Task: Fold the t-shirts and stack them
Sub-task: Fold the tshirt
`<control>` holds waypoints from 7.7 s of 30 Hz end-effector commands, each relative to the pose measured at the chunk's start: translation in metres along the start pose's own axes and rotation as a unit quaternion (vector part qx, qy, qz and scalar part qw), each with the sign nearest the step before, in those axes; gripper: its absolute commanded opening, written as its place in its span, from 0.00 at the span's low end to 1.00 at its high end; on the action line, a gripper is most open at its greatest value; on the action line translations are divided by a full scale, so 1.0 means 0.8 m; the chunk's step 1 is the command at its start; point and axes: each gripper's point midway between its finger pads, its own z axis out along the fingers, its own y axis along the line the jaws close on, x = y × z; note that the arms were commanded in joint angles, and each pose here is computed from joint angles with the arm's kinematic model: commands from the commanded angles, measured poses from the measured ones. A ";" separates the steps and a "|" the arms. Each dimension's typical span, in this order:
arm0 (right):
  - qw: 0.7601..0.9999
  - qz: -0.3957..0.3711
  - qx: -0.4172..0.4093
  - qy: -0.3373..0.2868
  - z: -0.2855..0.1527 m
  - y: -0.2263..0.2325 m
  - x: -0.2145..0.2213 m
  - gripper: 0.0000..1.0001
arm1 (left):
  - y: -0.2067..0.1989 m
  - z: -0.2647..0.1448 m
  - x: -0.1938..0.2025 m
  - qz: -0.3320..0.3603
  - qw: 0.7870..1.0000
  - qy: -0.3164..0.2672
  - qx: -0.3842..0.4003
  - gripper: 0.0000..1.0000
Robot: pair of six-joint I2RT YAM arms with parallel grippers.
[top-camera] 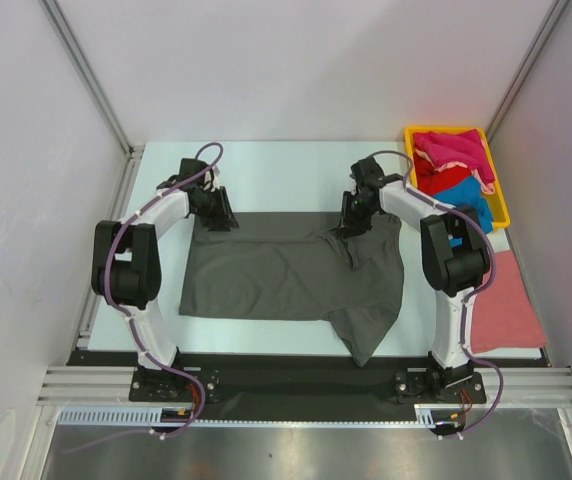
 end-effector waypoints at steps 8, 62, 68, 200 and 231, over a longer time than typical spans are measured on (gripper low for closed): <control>0.998 0.011 -0.062 -0.016 -0.021 0.035 -0.008 0.30 | -0.004 -0.003 -0.009 0.003 1.000 -0.008 0.015 0.36; 0.987 0.003 -0.125 0.098 -0.038 0.060 0.061 0.01 | 0.003 -0.007 0.001 -0.007 1.000 -0.007 0.009 0.36; 0.977 0.050 -0.149 0.143 -0.043 0.071 0.081 0.08 | 0.003 -0.003 0.009 -0.009 1.000 -0.002 0.015 0.36; 0.999 0.013 -0.021 0.038 -0.085 -0.018 0.108 0.34 | -0.293 0.094 0.134 0.300 0.953 -0.010 0.029 0.37; 0.994 0.008 0.089 0.065 -0.046 -0.063 0.117 0.21 | -0.247 0.119 0.138 0.226 0.972 0.041 0.041 0.29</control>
